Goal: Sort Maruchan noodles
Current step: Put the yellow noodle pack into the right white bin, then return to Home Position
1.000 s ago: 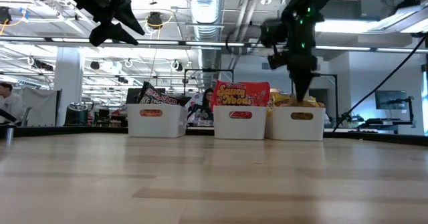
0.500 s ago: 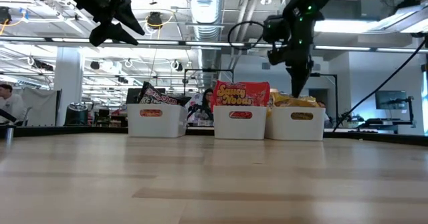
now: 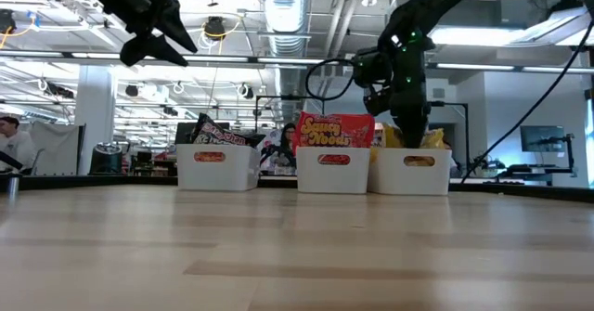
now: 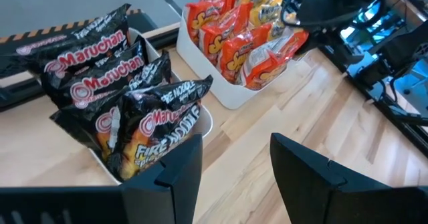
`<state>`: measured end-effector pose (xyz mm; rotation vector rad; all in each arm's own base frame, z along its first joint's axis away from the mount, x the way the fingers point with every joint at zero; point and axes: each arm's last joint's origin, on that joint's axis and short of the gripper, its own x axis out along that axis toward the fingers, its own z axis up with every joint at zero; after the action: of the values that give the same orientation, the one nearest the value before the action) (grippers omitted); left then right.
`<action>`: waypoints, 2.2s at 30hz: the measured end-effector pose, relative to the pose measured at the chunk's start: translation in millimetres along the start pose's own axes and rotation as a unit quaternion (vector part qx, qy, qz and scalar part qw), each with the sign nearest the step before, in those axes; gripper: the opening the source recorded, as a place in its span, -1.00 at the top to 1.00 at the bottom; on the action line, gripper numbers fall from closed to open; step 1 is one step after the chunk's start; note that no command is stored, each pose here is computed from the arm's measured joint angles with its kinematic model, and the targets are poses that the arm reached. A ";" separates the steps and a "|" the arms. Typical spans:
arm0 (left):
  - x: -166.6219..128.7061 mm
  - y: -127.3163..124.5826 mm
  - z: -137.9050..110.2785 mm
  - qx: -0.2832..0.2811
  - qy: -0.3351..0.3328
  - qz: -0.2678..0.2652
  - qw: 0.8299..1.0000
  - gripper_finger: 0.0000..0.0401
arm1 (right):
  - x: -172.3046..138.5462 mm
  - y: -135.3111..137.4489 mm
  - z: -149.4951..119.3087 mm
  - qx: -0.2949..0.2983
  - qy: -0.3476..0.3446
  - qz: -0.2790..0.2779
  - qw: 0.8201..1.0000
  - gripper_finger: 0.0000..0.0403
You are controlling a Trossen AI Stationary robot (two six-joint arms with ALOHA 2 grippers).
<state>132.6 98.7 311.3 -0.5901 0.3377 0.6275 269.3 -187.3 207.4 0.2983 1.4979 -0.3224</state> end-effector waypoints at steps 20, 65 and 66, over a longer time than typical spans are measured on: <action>0.0 1.0 -0.7 0.000 0.001 0.012 1.000 0.18 | -72.0 5.6 -15.4 0.053 -0.102 -0.083 0.990 0.95; -46.1 -49.9 -30.1 0.180 -0.038 -0.157 0.970 0.18 | -188.0 32.8 -59.5 0.161 -0.299 -0.057 0.939 0.94; -45.6 -49.7 -35.2 0.181 -0.047 -0.169 0.968 0.18 | -190.6 35.6 -62.1 0.163 -0.304 -0.053 0.937 0.94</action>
<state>125.1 24.3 325.3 -0.2557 0.2467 0.2530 217.3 -125.7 394.3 0.3418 0.8445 -0.6855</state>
